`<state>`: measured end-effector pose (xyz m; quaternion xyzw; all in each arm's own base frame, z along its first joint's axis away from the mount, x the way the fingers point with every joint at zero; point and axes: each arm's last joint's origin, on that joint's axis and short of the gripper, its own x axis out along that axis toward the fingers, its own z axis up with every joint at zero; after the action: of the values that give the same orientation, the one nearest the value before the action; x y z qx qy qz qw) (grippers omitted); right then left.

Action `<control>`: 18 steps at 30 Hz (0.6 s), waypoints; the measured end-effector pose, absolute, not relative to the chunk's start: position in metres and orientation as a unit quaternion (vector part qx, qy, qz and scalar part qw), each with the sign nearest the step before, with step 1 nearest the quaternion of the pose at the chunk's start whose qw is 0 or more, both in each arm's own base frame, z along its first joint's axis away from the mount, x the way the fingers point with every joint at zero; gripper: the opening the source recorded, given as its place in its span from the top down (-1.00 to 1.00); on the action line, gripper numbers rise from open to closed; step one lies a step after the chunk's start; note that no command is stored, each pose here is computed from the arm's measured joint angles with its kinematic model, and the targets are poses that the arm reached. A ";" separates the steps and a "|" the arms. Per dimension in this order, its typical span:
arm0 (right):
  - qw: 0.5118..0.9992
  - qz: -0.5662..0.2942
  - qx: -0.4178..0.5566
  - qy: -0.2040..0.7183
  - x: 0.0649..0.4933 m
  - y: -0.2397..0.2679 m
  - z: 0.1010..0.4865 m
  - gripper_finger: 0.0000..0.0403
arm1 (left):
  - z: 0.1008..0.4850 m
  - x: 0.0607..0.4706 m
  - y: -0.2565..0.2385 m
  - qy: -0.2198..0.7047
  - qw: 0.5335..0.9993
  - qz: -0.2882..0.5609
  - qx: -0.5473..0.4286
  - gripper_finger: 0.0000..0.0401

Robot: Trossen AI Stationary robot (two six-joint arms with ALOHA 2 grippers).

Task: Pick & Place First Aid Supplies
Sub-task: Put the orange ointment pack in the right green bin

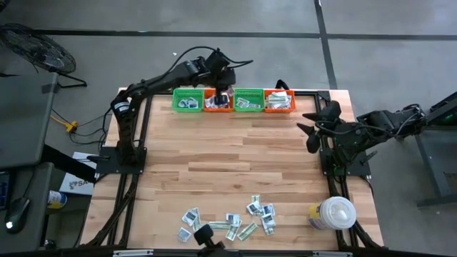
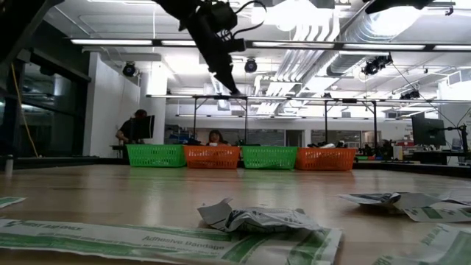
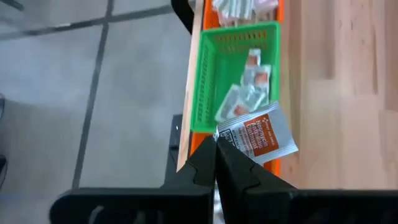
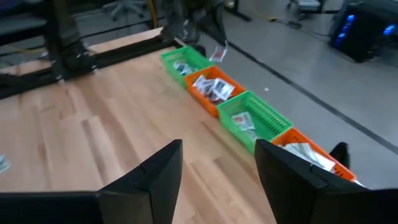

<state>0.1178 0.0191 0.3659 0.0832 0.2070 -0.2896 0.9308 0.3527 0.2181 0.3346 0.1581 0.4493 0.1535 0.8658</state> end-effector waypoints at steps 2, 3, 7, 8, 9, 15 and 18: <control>0.928 -0.303 0.086 0.200 0.118 0.018 0.366 0.03 | 0.331 0.355 0.219 0.436 0.872 0.155 0.158 1.00; 0.926 -0.309 0.090 0.197 0.118 0.017 0.366 0.03 | 0.329 0.357 0.220 0.428 0.877 0.153 0.157 1.00; 0.914 -0.348 0.092 0.188 0.125 0.013 0.365 0.03 | 0.331 0.363 0.219 0.389 0.896 0.148 0.155 1.00; 0.911 -0.357 0.094 0.183 0.129 0.012 0.365 0.03 | 0.332 0.366 0.217 0.378 0.901 0.144 0.156 1.00; 0.910 -0.362 0.096 0.177 0.136 0.011 0.366 0.03 | 0.334 0.368 0.216 0.366 0.906 0.144 0.159 1.00; 0.915 -0.360 0.107 0.145 0.189 -0.007 0.368 0.03 | 0.345 0.382 0.206 0.295 0.931 0.132 0.170 1.00; 0.910 -0.372 0.127 0.133 0.208 -0.025 0.365 0.03 | 0.350 0.389 0.198 0.269 0.936 0.130 0.183 1.00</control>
<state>0.2084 -0.0251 0.3649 0.1268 0.1326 -0.3719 0.9099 0.3890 0.1983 0.3498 0.1834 0.2695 0.1304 0.9363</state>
